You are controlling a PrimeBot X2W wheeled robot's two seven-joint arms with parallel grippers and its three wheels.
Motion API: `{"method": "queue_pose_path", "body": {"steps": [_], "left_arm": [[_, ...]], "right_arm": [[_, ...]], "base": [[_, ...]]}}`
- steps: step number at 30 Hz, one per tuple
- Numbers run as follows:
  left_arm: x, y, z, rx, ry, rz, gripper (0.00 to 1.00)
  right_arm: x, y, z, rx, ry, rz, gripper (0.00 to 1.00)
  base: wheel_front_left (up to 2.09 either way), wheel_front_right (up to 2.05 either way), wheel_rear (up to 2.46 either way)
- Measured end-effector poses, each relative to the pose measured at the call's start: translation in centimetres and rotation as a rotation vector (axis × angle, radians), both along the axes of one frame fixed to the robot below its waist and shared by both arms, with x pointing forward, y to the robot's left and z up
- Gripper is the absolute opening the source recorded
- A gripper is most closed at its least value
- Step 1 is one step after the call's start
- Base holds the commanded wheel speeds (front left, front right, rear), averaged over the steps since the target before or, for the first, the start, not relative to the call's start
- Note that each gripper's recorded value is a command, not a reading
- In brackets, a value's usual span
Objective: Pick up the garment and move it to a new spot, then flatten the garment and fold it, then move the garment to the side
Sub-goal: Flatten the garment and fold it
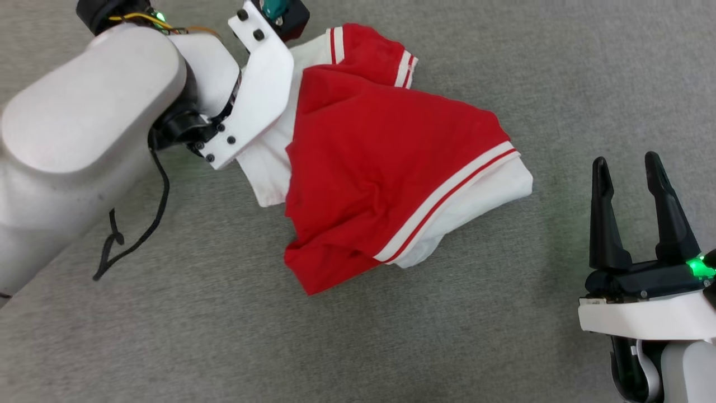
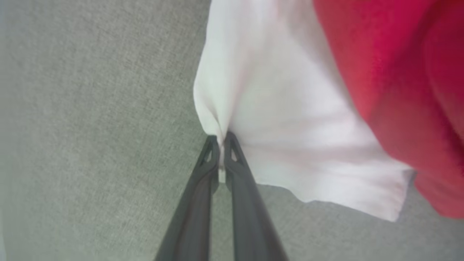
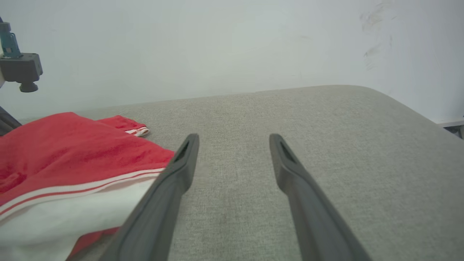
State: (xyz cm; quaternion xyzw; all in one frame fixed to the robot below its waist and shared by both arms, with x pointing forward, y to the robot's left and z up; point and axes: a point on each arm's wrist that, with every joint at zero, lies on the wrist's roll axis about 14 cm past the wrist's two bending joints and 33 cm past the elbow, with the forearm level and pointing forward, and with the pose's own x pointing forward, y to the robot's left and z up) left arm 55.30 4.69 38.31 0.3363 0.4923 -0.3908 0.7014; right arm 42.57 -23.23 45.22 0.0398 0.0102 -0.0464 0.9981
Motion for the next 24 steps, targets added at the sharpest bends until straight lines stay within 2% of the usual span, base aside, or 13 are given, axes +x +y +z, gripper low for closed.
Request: {"method": "queue_pose_path", "body": {"steps": [6,11,17,19,24], "left_arm": [[-0.9,2.6,3.5,-0.024,-0.055,0.031,0.00],[-1.5,8.7,5.1,0.019,-0.076,0.153,0.00],[-3.7,16.6,2.5,0.120,-0.014,0.327,0.00],[-4.3,17.8,1.4,0.121,0.017,0.389,0.00],[-5.1,18.8,-0.5,0.105,0.041,0.449,0.00]], "right_arm": [[0.1,1.3,1.0,0.002,-0.030,0.037,1.00],[0.1,2.2,1.8,0.010,-0.054,0.063,1.00],[0.2,2.9,2.2,0.018,-0.067,0.082,1.00],[0.1,2.8,2.2,0.015,-0.065,0.080,1.00],[-0.2,2.4,2.2,0.004,-0.061,0.069,1.00]], "base": [[0.00,0.00,0.00],[0.00,0.00,0.00],[0.00,0.00,0.00],[0.00,0.00,0.00],[0.00,0.00,0.00]]}}
